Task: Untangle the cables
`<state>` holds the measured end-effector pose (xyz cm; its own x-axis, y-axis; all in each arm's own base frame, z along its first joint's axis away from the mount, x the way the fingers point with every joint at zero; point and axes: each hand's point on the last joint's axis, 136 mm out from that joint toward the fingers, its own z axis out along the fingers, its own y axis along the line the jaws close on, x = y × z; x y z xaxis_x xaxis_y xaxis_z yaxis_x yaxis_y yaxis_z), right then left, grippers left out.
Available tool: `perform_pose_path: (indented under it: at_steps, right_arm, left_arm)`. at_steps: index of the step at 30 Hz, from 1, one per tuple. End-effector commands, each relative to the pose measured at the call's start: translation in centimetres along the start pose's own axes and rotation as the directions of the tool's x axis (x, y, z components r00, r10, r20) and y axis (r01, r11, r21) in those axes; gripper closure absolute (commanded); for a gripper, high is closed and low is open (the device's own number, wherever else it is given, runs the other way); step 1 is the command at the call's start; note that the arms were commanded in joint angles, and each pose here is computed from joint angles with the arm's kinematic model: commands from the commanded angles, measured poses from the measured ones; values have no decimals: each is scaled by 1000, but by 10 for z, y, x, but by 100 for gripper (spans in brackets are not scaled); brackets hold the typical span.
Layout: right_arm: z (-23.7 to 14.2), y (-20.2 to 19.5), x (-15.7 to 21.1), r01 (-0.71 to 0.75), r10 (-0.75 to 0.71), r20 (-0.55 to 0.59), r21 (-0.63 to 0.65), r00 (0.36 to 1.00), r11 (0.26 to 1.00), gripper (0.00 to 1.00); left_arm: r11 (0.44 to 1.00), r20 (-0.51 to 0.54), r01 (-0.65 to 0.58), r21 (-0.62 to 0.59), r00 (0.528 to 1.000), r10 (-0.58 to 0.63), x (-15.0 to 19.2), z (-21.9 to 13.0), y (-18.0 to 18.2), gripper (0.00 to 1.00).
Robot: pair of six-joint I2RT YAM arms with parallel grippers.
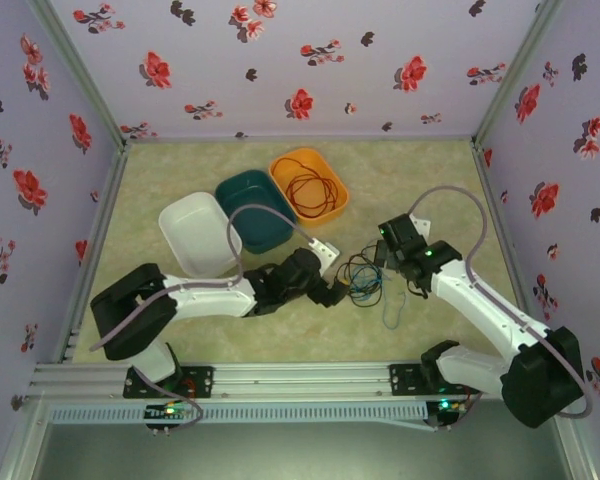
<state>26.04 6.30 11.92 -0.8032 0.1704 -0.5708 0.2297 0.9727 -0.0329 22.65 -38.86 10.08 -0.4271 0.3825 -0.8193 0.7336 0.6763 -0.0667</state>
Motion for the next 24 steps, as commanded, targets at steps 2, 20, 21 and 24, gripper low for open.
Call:
perform_pose_path:
  at_steps: [2,20,21,24]
  right_arm:
    - [8,6,8,-69,69,-8,-46,998,997,1]
    - [27,55,30,-57,38,-100,-199,994,978,24]
    - [29,57,31,-58,37,-108,-205,993,977,25]
    - [31,68,35,-67,36,-134,-237,990,969,30]
  left_arm:
    - [998,60,27,-57,998,-23,-5,14,5,5]
    - [982,44,150,-118,988,-146,7,46,22,38]
    - [981,39,153,-116,988,-149,8,48,21,38]
    - [982,26,155,-112,988,-153,11,50,20,44]
